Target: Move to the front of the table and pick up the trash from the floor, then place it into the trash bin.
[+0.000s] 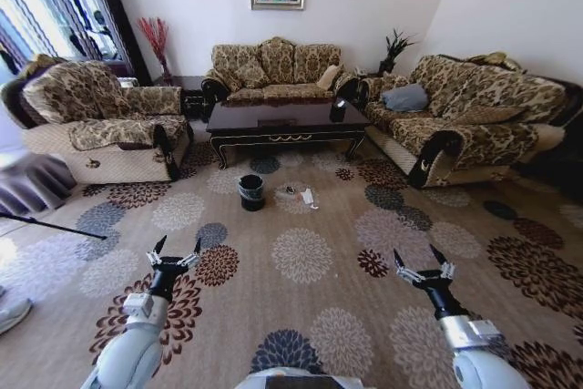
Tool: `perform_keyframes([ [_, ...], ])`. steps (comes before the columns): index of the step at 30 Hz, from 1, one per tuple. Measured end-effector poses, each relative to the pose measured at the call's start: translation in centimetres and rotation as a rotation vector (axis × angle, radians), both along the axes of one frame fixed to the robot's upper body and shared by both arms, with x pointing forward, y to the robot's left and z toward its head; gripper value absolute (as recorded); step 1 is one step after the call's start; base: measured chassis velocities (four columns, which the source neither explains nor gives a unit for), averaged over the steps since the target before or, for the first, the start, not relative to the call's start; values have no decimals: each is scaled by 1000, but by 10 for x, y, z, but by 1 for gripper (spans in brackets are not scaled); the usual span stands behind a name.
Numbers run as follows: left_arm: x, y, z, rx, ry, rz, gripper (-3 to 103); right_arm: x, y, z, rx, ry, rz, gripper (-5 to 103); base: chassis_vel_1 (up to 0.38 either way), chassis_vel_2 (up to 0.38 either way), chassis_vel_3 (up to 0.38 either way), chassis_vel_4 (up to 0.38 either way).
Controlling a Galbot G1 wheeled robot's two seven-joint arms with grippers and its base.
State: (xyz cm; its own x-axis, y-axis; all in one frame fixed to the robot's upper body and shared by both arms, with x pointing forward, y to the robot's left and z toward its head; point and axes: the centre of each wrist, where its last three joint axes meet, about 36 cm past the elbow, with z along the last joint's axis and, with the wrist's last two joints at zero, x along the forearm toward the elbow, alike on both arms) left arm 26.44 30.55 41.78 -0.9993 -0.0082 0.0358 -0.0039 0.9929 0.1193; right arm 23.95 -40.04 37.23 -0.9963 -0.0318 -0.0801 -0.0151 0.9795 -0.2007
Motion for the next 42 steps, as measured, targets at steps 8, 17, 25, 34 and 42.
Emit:
perform_keyframes([
  [8,-2,-2,2,13,24,-1,100,0,0,-1,-2,5,3,100,0,0,0,0],
  [17,-4,-10,11,12,72,-7,100,5,-2,0,-1,0,3,100,0,0,0,0],
  [25,-3,-11,3,5,88,3,100,4,-1,-1,7,5,-6,100,0,0,0,0],
  [34,-2,-10,2,9,90,14,100,0,2,-2,11,10,-4,100,0,0,0,0],
  [42,-4,-12,-2,5,99,26,100,-4,6,-6,12,16,11,100,0,0,0,0],
])
